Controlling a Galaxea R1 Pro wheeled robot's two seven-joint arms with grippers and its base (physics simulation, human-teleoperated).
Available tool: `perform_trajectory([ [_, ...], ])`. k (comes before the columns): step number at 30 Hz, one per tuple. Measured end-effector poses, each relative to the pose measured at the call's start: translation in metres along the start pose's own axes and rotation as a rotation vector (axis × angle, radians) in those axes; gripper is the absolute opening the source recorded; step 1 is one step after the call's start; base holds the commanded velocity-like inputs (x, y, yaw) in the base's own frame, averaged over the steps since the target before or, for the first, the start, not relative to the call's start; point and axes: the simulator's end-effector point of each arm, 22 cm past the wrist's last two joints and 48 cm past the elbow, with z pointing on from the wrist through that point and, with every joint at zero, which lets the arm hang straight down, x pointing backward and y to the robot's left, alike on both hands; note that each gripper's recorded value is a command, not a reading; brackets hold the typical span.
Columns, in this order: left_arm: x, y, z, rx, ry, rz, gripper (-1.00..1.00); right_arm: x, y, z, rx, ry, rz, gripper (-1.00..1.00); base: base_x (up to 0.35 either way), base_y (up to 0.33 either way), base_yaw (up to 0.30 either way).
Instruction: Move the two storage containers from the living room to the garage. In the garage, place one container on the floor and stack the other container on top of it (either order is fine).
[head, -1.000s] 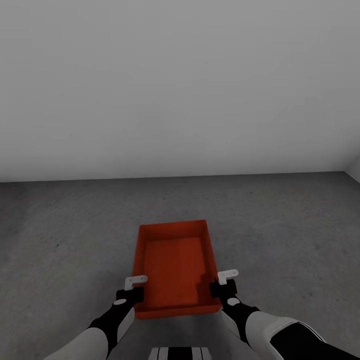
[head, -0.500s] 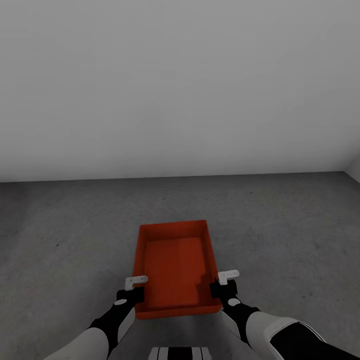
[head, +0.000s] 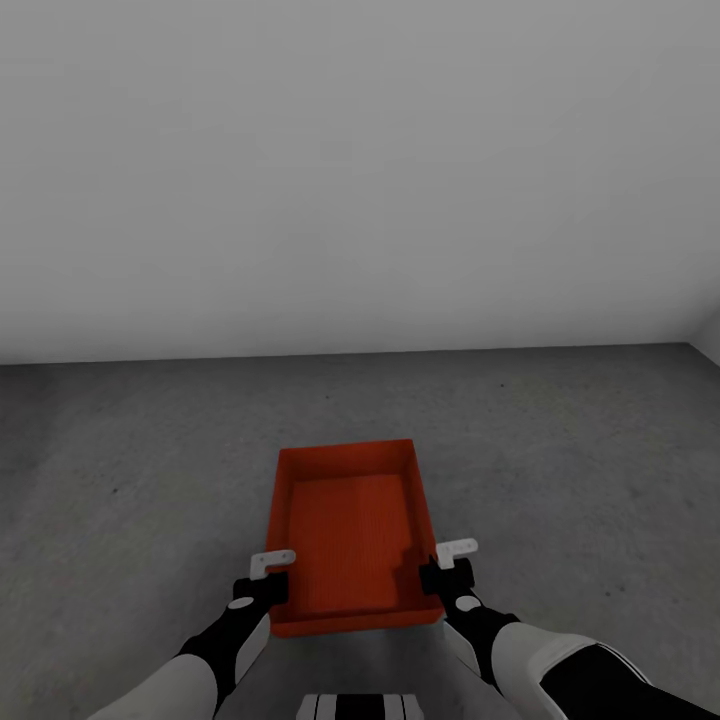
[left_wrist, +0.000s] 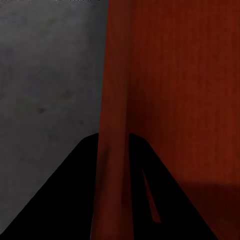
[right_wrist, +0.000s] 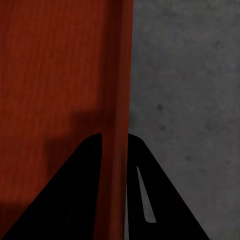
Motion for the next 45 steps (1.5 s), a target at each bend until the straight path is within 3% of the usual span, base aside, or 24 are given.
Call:
perform_trajectory([
  [1, 0.002, 0.016, 0.001, -0.04, 0.006, -0.006, 1.0, -0.026, 0.002, 0.004, 0.009, -0.049, 0.083, 1.0, 0.0, 0.0, 0.0],
  [2, 0.005, 0.019, 0.001, -0.045, 0.01, -0.005, 1.0, -0.028, 0.0, 0.004, 0.016, -0.052, 0.1, 1.0, 0.0, 0.0, 0.0],
  [30, 0.001, 0.019, 0.001, -0.047, 0.003, -0.008, 1.0, -0.028, -0.001, 0.004, 0.021, -0.054, 0.111, 1.0, 0.0, 0.0, 0.0],
  [45, -0.022, 0.019, -0.023, -0.047, 0.005, -0.008, 1.0, -0.055, -0.005, -0.016, 0.022, -0.053, 0.114, 1.0, 0.0, 0.0, 0.0],
])
